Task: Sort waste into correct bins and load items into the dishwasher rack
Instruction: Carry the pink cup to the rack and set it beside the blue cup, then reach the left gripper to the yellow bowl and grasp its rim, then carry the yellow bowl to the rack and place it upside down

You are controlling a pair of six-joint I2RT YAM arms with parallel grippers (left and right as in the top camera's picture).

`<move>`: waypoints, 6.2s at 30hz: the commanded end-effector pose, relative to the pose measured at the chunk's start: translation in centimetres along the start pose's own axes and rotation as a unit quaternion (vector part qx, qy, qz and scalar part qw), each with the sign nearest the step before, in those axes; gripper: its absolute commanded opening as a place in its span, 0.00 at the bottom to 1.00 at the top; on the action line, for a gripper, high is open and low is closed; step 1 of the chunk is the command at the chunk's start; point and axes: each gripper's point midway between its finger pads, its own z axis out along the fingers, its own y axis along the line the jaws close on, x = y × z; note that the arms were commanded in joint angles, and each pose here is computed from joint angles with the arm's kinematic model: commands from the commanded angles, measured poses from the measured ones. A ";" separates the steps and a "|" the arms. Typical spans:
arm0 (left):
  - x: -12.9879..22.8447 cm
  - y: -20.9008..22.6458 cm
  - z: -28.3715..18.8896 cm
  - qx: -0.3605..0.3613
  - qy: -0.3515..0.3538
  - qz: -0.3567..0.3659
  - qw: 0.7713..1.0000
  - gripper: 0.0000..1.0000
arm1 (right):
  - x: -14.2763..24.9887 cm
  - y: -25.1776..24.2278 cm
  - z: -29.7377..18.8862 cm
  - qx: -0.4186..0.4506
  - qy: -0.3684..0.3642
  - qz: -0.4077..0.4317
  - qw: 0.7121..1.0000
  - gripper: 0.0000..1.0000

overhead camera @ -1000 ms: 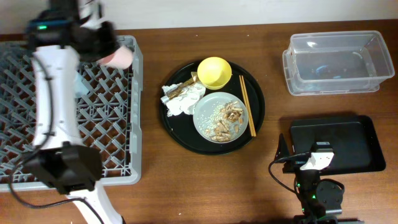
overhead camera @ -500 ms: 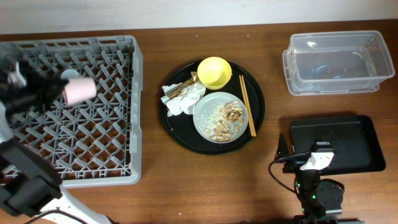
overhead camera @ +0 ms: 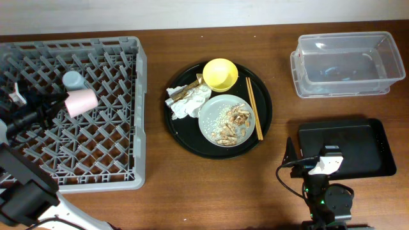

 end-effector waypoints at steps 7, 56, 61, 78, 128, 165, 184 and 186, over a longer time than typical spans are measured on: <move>-0.2 2.8 -0.3 -0.078 -0.013 -0.007 0.997 0.00 | 0.3 -0.1 0.0 0.003 0.004 0.002 1.000 0.98; 12.4 -17.6 10.6 -0.363 0.021 0.447 0.817 0.42 | 0.3 -0.1 0.0 0.003 0.004 0.002 1.000 0.98; 16.9 -18.2 16.2 -0.365 0.049 0.510 0.778 0.49 | 0.3 -0.1 0.0 0.003 0.004 0.002 1.000 0.98; 27.7 -11.1 28.1 -0.277 0.249 0.500 0.782 0.52 | 0.3 -0.1 0.0 0.003 0.004 0.002 1.000 0.98; 30.0 -4.4 41.3 -0.237 0.211 0.653 0.688 0.43 | 0.3 -0.1 0.0 0.003 0.004 0.002 1.000 0.98; 10.5 -22.3 26.6 -0.133 0.042 0.392 0.909 0.01 | 0.3 -0.1 0.0 0.003 0.004 0.002 1.000 0.98; -6.7 -11.9 1.5 -0.101 -0.059 0.045 0.992 0.01 | 0.3 -0.1 0.0 0.003 0.004 0.002 1.000 0.98; -6.3 -10.6 -0.2 -0.102 -0.055 0.005 0.993 0.01 | 0.3 -0.1 0.0 0.003 0.004 0.002 1.000 0.98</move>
